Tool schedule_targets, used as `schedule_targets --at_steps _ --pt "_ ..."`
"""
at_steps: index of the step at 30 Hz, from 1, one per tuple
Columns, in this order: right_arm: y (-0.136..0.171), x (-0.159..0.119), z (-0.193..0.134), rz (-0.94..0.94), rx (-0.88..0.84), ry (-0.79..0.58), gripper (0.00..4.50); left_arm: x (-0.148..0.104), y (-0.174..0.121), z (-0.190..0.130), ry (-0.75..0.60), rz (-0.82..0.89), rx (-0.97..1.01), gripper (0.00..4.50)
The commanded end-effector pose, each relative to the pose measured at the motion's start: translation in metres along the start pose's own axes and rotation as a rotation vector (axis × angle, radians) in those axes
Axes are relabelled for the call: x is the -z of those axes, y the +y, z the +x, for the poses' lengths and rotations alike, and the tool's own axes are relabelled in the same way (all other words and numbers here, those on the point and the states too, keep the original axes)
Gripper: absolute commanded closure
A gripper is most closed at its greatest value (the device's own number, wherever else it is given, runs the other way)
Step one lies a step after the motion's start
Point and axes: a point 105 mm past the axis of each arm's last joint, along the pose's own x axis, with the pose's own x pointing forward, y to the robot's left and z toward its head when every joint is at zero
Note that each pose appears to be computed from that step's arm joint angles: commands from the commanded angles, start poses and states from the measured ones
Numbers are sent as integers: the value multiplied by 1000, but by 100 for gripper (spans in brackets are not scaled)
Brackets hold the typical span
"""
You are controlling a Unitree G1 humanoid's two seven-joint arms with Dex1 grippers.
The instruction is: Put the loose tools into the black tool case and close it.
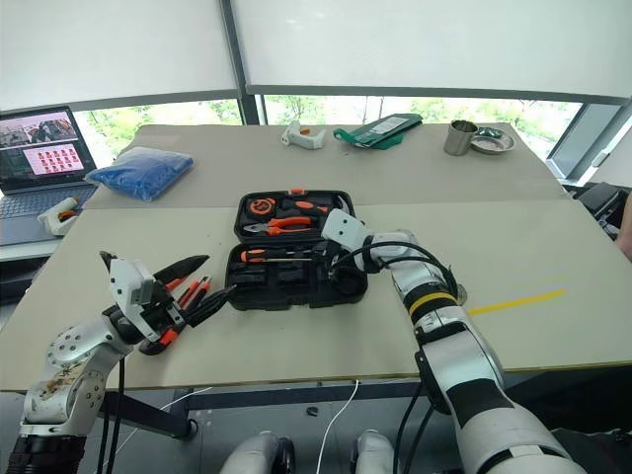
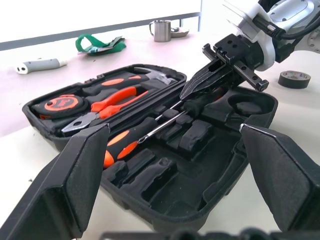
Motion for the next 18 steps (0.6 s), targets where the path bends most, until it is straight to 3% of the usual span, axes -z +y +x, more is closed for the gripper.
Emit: schedule_targets --at_steps 1,11,16,18 --pt "20 1 12 -46 -77 13 449 -5 4 -3 4 27 -15 0" --pt "41 11 27 -173 -82 53 449 0 5 -4 18 24 -31 0" --pt "16 -23 11 -122 3 -135 449 1 9 -14 12 8 -69 0" --pt "7 -40 -5 -48 13 -251 391 -1 17 -26 -8 -11 -118 0"
